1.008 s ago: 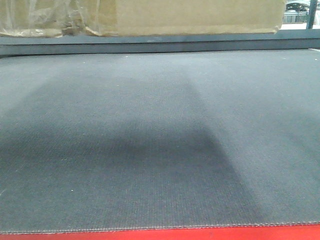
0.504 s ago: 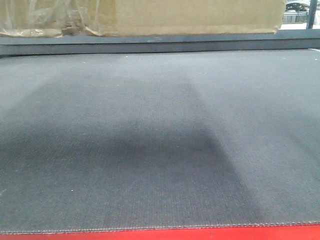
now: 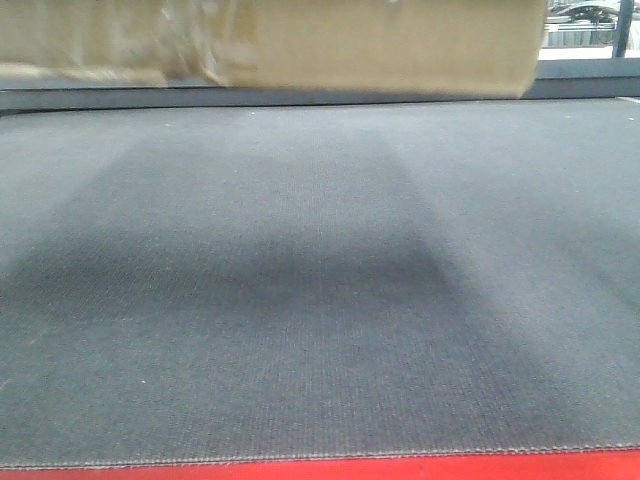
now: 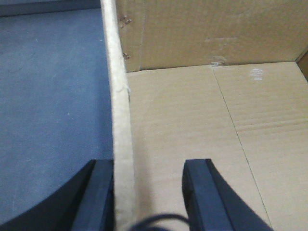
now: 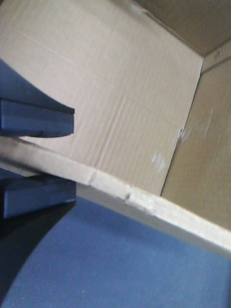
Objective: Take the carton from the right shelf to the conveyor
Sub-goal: 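Lower the carton onto the belt and open both grippers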
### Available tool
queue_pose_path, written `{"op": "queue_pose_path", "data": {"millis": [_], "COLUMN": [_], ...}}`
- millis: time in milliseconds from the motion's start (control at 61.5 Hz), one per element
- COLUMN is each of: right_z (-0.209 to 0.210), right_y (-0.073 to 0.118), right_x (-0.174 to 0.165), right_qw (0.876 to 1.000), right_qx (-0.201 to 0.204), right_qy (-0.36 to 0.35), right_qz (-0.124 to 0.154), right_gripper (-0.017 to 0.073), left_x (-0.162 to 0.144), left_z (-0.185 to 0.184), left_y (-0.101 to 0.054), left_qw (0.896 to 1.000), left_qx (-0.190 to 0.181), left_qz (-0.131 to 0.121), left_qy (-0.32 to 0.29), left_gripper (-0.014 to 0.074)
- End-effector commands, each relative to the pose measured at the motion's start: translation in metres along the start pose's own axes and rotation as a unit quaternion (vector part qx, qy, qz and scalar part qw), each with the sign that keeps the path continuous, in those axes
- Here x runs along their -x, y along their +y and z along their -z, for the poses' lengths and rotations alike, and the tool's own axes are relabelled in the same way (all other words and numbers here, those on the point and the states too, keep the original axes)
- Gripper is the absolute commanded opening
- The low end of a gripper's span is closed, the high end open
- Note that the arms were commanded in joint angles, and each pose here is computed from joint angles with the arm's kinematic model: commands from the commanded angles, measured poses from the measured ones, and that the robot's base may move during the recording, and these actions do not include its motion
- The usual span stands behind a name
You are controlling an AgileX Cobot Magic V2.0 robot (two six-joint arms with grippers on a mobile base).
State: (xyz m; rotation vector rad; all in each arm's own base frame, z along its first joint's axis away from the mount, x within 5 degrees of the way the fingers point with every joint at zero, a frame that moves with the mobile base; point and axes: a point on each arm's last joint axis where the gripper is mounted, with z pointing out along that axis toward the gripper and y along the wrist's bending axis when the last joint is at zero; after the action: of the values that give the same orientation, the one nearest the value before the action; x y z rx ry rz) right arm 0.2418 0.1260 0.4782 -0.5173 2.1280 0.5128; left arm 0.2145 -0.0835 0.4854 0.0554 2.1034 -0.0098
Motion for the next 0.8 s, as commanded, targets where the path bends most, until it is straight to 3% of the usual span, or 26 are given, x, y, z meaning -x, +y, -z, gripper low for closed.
{"op": "queue_pose_path", "data": {"millis": [0, 114, 293, 488, 667, 780], "right_z": [-0.014, -0.037, -0.079, -0.111, -0.129, -0.134], "right_y": [-0.010, -0.020, -0.036, -0.051, -0.057, -0.059], "right_x": [0.007, 0.008, 0.003, -0.003, -0.004, -0.004], "right_qw": [1.000, 1.000, 0.999, 0.996, 0.996, 0.996], "right_qx": [-0.010, -0.020, -0.045, -0.077, -0.082, -0.083], "right_qy": [-0.022, -0.015, 0.017, 0.037, 0.029, 0.025], "right_qz": [0.002, -0.006, 0.000, 0.020, 0.021, 0.021], "right_gripper": [-0.0069, -0.0069, -0.0069, -0.0069, -0.0064, 0.0064], "left_x": [0.006, 0.006, 0.003, -0.001, -0.009, -0.016], "left_z": [-0.015, -0.044, -0.093, -0.131, -0.155, -0.168], "left_y": [-0.003, -0.001, 0.001, -0.005, -0.010, -0.012], "left_qw": [1.000, 1.000, 0.997, 0.997, 0.996, 0.995], "left_qx": [-0.017, -0.015, -0.042, -0.038, -0.036, -0.032], "left_qz": [0.004, 0.019, 0.037, 0.027, 0.022, 0.019], "left_qy": [-0.009, 0.018, 0.049, 0.058, 0.078, 0.097], "left_gripper": [-0.0016, -0.0016, -0.0016, -0.0016, -0.0012, 0.0116]}}
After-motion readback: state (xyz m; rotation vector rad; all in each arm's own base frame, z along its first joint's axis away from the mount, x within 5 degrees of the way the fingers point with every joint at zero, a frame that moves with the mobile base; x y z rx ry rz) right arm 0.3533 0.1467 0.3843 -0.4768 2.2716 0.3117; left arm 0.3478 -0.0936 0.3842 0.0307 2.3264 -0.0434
